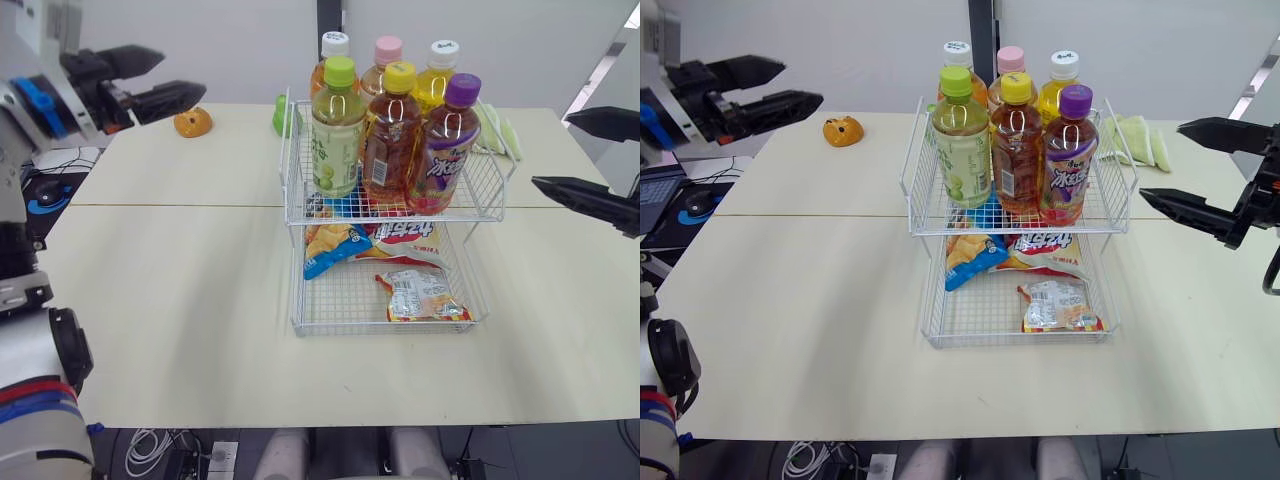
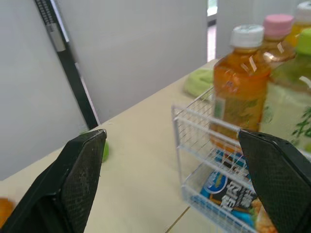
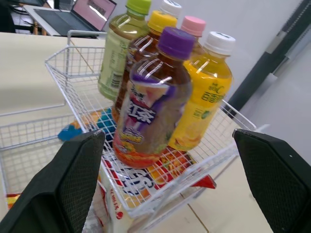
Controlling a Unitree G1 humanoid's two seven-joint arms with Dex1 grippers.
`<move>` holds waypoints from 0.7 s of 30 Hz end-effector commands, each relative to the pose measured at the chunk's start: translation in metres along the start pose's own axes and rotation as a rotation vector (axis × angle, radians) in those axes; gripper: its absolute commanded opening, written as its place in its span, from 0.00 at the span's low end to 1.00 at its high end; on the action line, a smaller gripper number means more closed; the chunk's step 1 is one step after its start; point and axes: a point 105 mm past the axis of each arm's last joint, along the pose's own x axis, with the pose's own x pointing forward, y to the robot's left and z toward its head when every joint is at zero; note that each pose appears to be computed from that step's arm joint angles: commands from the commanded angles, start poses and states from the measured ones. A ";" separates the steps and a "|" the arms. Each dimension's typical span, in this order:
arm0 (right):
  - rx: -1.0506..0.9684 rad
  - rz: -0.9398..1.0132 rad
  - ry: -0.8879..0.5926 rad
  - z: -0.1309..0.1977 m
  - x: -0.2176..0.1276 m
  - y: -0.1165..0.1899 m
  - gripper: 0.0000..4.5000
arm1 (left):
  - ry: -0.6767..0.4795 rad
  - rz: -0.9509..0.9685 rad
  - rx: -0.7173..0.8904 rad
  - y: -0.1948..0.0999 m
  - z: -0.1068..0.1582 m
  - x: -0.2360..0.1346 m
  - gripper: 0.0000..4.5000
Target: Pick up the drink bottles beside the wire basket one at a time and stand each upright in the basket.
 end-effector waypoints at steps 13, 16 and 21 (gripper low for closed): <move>-0.156 -0.253 0.222 -0.071 -0.037 -0.038 1.00 | 0.201 0.354 0.178 0.025 -0.106 -0.053 1.00; -0.141 -0.288 0.256 -0.089 -0.047 -0.038 1.00 | 0.226 0.378 0.170 0.022 -0.124 -0.061 1.00; -0.108 -0.350 0.303 -0.117 -0.067 -0.039 1.00 | 0.251 0.421 0.104 0.017 -0.145 -0.073 1.00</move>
